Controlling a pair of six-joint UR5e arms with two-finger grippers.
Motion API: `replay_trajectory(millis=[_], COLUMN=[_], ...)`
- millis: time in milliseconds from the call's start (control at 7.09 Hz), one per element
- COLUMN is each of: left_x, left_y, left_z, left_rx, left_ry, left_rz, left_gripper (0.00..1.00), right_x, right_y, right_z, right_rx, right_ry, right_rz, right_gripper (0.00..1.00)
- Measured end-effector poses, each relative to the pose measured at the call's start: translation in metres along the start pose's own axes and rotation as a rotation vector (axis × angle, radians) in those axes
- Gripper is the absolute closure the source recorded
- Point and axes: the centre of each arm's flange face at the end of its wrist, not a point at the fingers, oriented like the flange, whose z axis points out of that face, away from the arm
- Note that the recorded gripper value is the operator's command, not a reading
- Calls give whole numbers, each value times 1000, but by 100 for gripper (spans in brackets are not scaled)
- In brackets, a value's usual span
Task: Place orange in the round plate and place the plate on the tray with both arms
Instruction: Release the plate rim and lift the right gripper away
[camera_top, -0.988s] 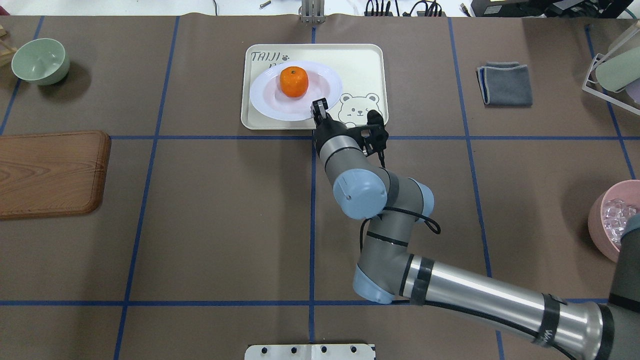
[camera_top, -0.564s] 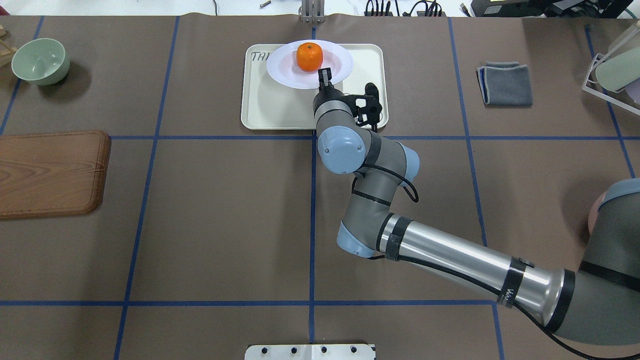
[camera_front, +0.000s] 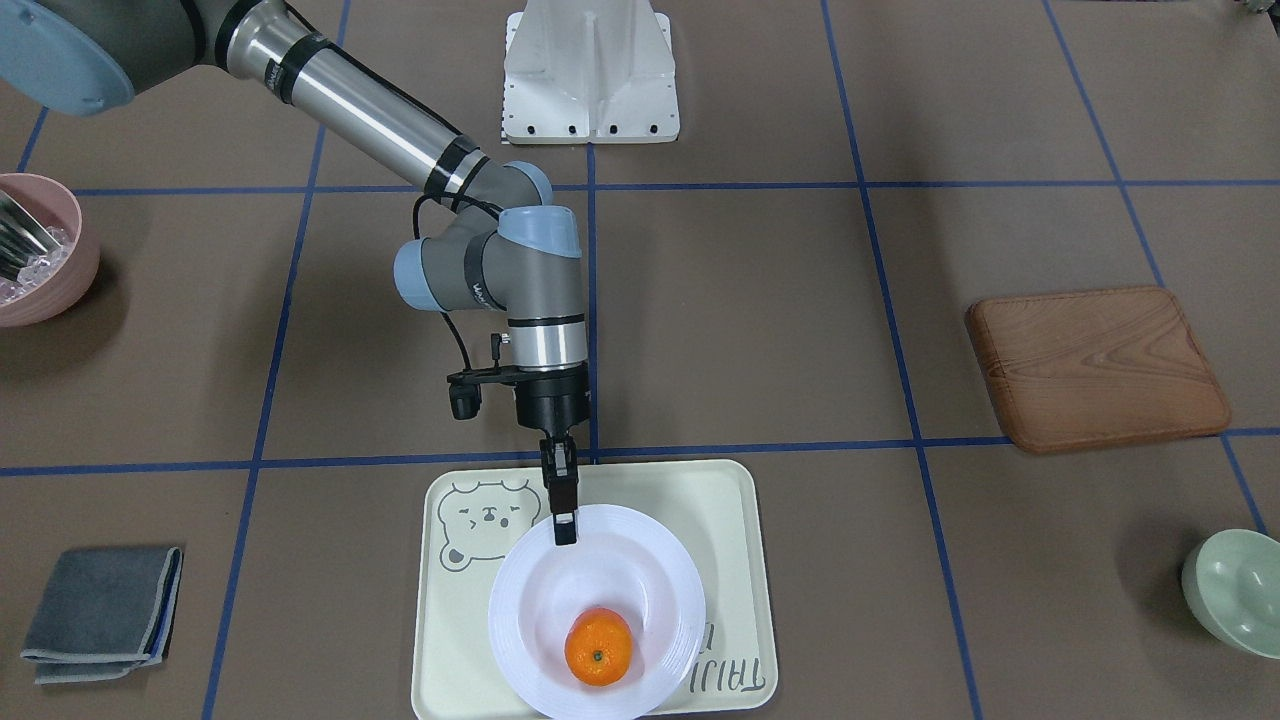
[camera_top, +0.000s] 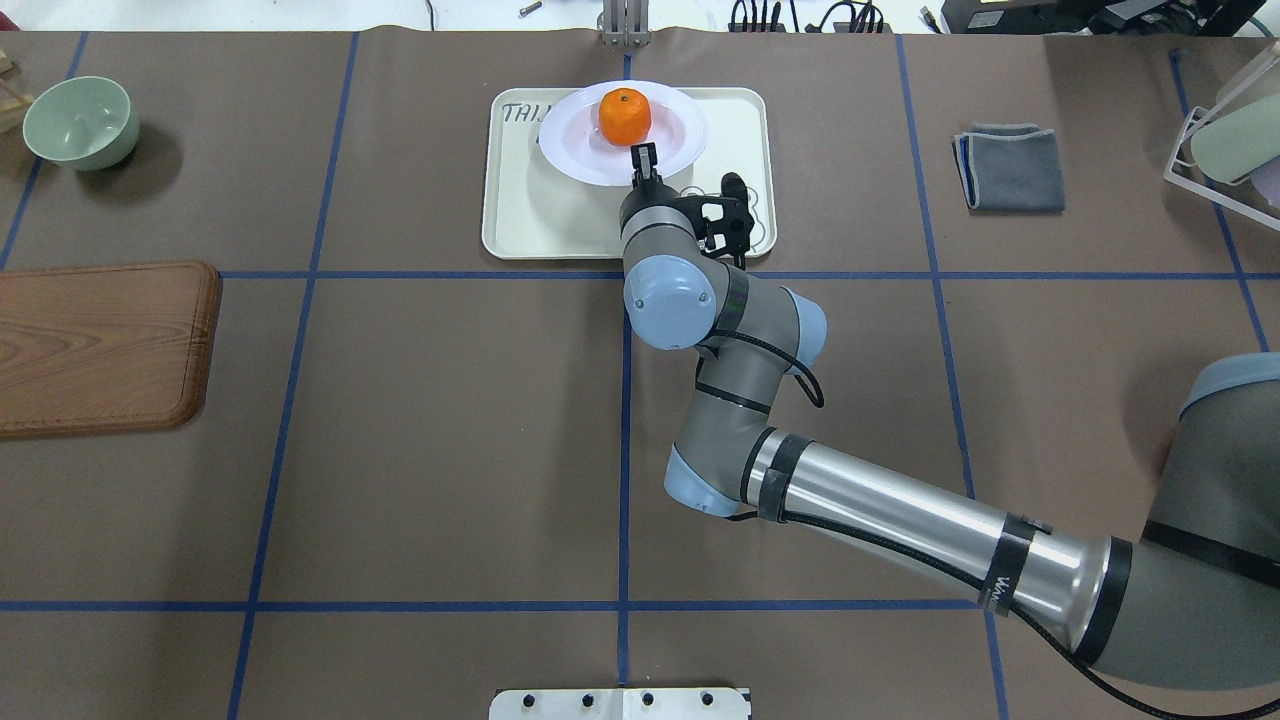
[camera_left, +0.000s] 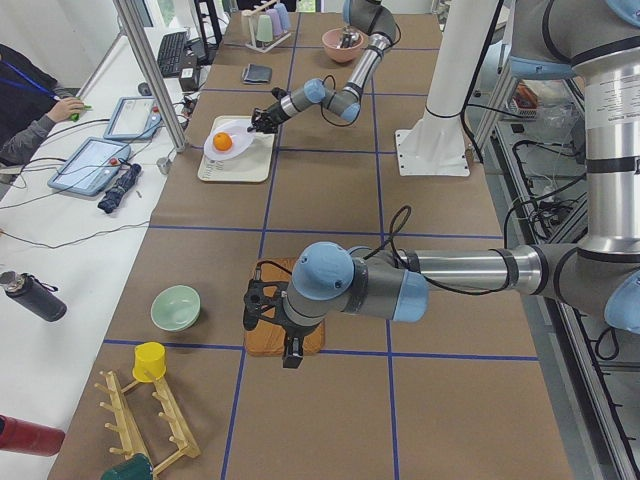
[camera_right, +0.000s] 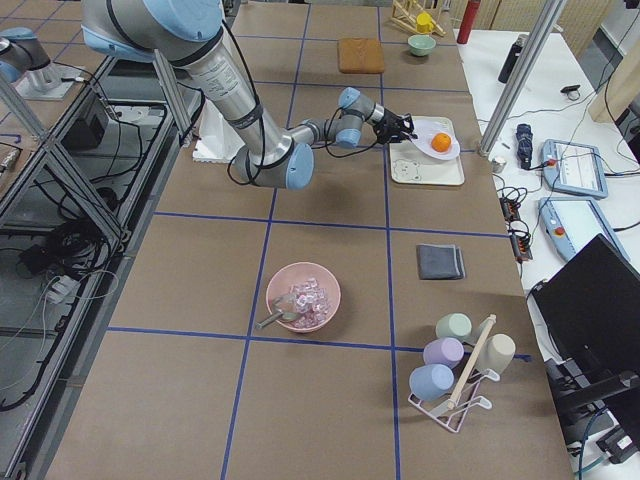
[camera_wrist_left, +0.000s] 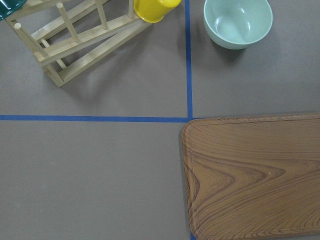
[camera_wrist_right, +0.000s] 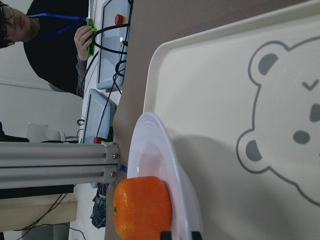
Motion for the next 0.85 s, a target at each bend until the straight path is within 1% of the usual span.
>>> replay_trajectory(millis=[141,282,423,706,847], left_x=[0,0,0,-1,-1], left_y=[0,-1,-1,1,2], left_z=[0,0,0,1,2], left_rx=[1,1,0,-3,-7], left_ry=[0,0,0,0,-1], left_rz=[1,1,0,-3,-4], left_gripper=[2,2,2,2,2], right_x=[5,13,18,5,-11], right_y=[6,-3,-17,-48,-80], right_z=[-20,-47,-68,-86,-91], right_rx=[-43,-106,-167,-274,-330], right_ry=[-1,14,65,222,312], right_rz=[-84,-232,-408,-787,-960], right_gripper=[0,0,0,0,0])
